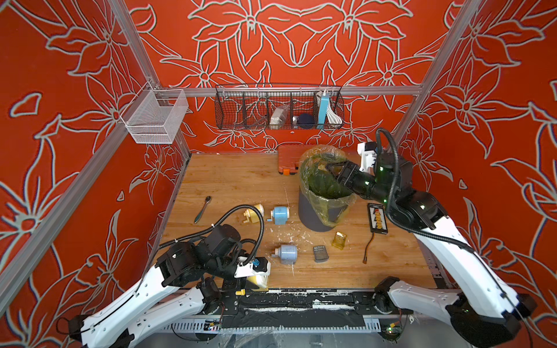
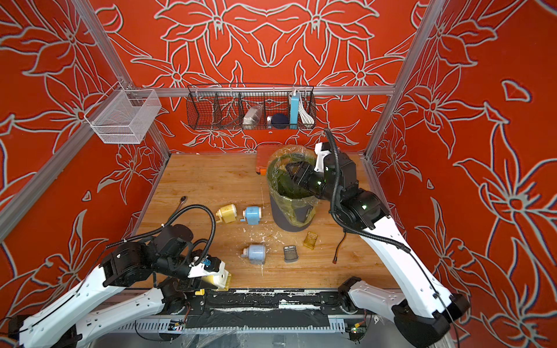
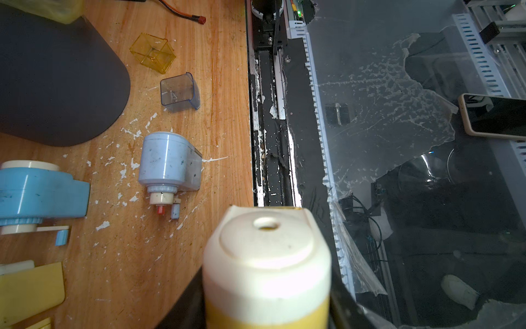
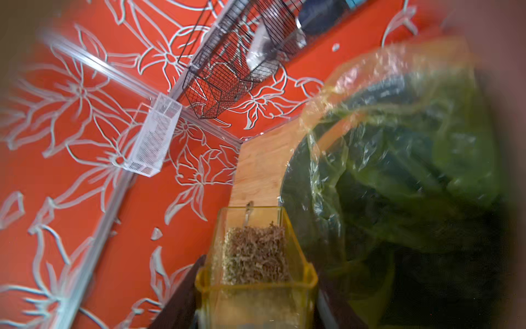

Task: Take out the pencil sharpener tray and clean the shavings
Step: Pour the shavings into the trash bin.

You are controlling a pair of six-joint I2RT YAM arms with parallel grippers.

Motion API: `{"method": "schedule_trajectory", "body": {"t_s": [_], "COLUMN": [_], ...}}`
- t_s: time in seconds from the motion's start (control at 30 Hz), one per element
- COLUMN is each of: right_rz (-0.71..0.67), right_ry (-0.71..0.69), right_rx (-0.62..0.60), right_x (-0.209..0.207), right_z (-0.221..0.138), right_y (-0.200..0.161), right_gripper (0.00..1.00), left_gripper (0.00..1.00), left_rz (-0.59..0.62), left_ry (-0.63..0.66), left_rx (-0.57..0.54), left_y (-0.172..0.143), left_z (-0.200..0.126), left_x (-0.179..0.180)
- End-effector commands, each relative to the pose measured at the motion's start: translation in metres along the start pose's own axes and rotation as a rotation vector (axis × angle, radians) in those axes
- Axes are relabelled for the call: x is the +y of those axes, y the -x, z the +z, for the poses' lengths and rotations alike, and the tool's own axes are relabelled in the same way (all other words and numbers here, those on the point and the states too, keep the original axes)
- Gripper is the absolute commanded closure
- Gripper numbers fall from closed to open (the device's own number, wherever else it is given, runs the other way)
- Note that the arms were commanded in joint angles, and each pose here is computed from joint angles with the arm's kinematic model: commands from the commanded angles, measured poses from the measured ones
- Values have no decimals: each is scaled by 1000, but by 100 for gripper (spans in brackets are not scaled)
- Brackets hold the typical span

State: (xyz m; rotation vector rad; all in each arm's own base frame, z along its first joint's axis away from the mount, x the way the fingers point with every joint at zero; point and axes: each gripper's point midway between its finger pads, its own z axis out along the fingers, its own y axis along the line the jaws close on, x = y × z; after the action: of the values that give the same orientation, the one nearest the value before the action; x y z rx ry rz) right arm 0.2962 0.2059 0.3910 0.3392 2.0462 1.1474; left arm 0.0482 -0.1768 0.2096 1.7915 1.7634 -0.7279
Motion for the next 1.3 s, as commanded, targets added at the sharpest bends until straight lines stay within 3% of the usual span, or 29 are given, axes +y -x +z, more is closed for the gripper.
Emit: {"method": "schedule_trajectory", "body": {"t_s": [0.0, 0.27, 0.37, 0.63, 0.7, 0.77, 0.83, 0.9, 0.97, 1.07, 1.13, 1.17, 1.2, 1.27], "right_rz": [370, 902, 862, 931, 934, 990, 927, 916, 950, 769, 908, 916, 879, 790], "right_ry": [190, 208, 147, 239, 205, 249, 271, 221, 329, 266, 229, 340, 389, 308], "right_rx": [56, 75, 105, 156, 154, 214, 189, 151, 210, 118, 227, 240, 228, 153], "right_x": [26, -2, 4, 7, -3, -4, 10, -3, 14, 21, -8, 7, 20, 11], "right_z": [0, 13, 2, -4, -2, 4, -9, -11, -13, -35, -16, -15, -22, -33], "right_y": [11, 33, 33, 23, 20, 13, 16, 17, 17, 27, 12, 16, 17, 19], "right_gripper": [100, 100, 100, 100, 100, 100, 100, 100, 100, 100, 100, 100, 100, 100], "left_gripper": [100, 100, 100, 100, 100, 100, 100, 100, 100, 100, 100, 100, 100, 100], "left_rz": [31, 51, 59, 76, 79, 81, 78, 78, 80, 74, 81, 82, 80, 89], "left_ry": [-6, -2, -2, -12, -18, -21, -24, -25, -24, -24, -22, -27, -34, -40], "left_rx": [-8, -13, -11, -1, 1, 4, 8, 7, 2, 5, -3, -3, 0, 11], "left_y": [-2, -6, -9, -10, -10, -9, -9, -10, -9, -11, -10, -9, -8, -8], "left_z": [-3, -7, -7, -3, -1, 0, 0, 1, 2, 2, 4, 4, 4, 4], "left_x": [-6, -11, -12, -11, -11, -9, -9, -10, -9, -10, -9, -9, -9, -8]}}
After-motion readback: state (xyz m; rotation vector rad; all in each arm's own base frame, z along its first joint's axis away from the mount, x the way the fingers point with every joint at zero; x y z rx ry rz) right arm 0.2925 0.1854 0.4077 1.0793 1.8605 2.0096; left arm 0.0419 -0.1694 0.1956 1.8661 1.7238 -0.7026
